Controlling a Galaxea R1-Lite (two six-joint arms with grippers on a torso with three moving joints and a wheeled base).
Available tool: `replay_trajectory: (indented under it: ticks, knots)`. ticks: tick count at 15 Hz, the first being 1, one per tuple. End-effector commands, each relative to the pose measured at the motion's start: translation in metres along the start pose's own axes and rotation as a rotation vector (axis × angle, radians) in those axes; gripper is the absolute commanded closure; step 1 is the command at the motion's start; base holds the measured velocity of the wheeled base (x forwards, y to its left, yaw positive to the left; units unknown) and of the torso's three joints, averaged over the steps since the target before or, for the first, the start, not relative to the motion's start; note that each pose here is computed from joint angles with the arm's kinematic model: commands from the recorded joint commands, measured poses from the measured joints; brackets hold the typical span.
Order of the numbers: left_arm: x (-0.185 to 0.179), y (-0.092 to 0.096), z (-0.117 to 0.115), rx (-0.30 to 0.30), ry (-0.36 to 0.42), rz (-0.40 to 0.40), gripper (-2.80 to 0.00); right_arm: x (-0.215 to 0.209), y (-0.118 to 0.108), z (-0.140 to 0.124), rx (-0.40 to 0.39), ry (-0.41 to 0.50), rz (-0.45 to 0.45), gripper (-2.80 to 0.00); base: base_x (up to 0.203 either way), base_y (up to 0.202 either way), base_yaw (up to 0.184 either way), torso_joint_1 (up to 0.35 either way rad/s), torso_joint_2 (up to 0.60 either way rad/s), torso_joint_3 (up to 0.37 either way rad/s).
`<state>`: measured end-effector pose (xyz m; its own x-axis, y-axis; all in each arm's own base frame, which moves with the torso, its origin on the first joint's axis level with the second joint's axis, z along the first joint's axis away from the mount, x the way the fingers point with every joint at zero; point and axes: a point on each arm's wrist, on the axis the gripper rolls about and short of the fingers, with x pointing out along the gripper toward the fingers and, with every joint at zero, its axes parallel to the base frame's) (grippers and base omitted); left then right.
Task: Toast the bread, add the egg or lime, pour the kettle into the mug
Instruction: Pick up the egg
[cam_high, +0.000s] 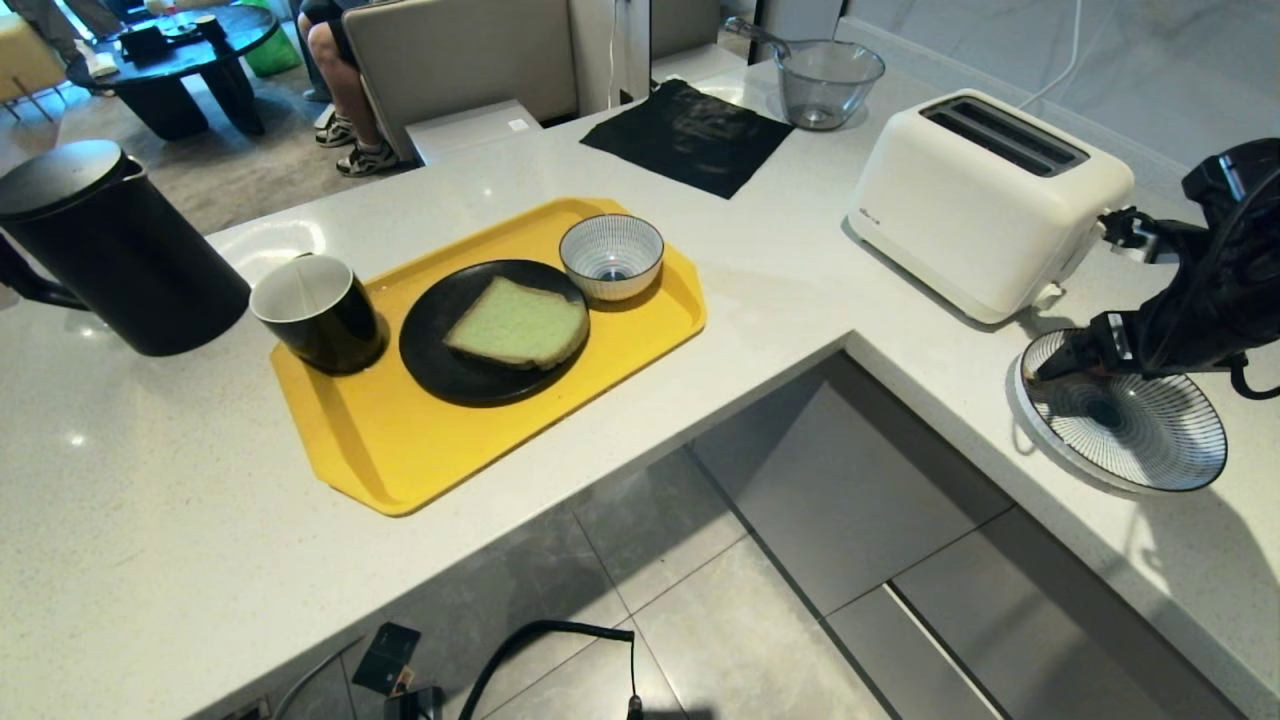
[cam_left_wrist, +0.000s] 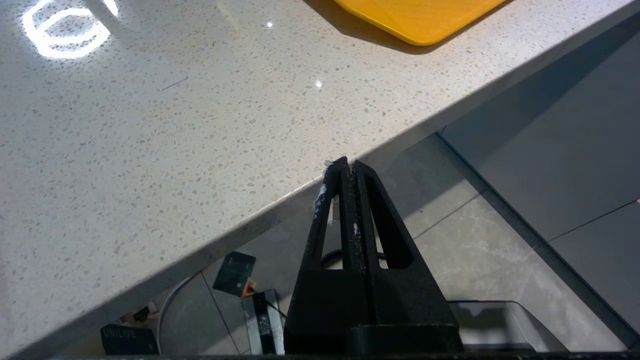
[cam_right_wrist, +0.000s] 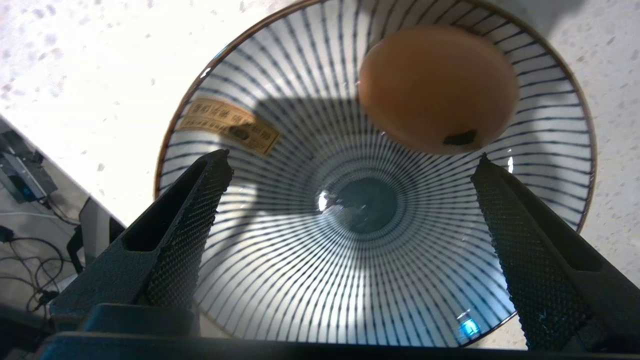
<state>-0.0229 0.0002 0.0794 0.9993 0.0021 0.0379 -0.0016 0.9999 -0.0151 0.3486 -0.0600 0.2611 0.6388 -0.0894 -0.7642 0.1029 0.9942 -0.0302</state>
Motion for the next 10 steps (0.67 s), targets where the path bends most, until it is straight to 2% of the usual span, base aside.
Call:
replay_trajectory:
  ticks: [1,10]
  knots:
    - [0.0009,0.0001,-0.0038,0.000,0.013,0.001,0.00,0.0101,-0.0019,0.0034,0.015,0.011,-0.018,-2.80,0.000,0.000,0.000,0.000,0.00,0.000]
    - [0.0009,0.0001,-0.0038,0.000,0.013,0.001,0.00,0.0181,-0.0101,0.0101,0.036,0.000,-0.054,-2.80,0.000,0.000,0.000,0.000,0.00,0.000]
